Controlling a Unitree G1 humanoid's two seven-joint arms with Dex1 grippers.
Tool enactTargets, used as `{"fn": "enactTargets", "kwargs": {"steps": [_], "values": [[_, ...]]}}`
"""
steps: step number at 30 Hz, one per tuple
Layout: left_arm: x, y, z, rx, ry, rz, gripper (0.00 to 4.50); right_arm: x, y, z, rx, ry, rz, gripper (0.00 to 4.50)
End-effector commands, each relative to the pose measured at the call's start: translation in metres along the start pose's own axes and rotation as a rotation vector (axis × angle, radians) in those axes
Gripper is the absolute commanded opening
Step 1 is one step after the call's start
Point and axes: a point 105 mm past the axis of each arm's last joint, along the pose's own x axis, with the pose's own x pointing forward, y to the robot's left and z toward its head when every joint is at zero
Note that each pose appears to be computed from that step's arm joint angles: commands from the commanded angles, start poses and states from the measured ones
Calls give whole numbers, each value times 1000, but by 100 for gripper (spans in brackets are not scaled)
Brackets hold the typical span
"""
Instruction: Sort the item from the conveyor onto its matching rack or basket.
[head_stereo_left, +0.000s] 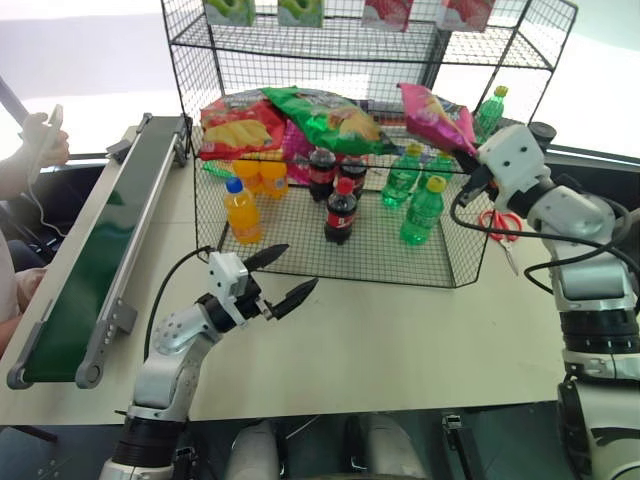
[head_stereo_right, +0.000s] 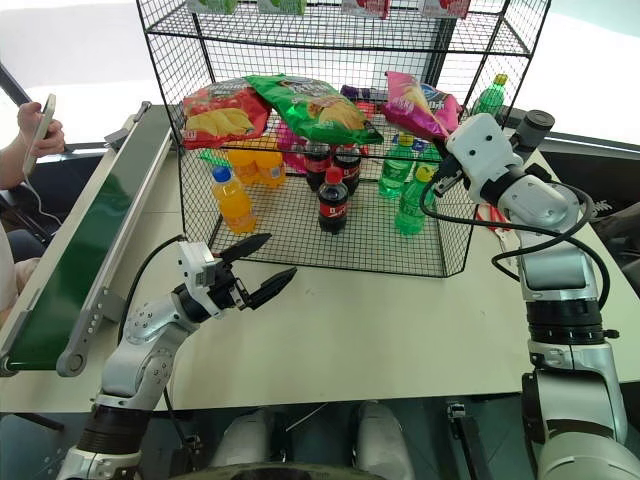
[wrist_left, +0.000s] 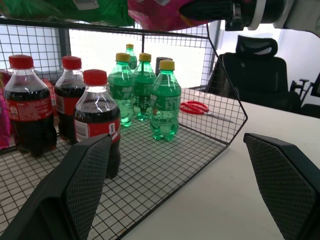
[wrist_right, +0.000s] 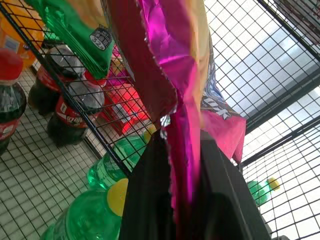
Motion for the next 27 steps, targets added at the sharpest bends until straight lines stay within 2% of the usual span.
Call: {"fn": "enactTargets", "kwargs": {"steps": [1,6,12,14,16,17,22,27], "values": [[4,-7,7,30,-22,-26,450,-2,-19,11,-196,-18,-77,6],[6,-9,8,32,-24,-33,450,6,-25,8,-402,19,-91,6],[6,-8,9,40,-23,-27,450,11,-27,4,-360,16,-93,6],[5,-8,9,41,-20,-25,450,9,-27,2,-325,14,-79,94],[4,-8,8,42,-18,-24,450,7,-27,-1,-290,18,-68,162],[3,-8,8,39,-17,-22,450,5,-26,-1,-257,17,-52,223],[4,-10,6,35,-15,-24,450,-4,-26,2,-98,-7,9,447],[5,-10,6,32,-16,-29,450,-15,-27,10,53,-53,69,447]]}}
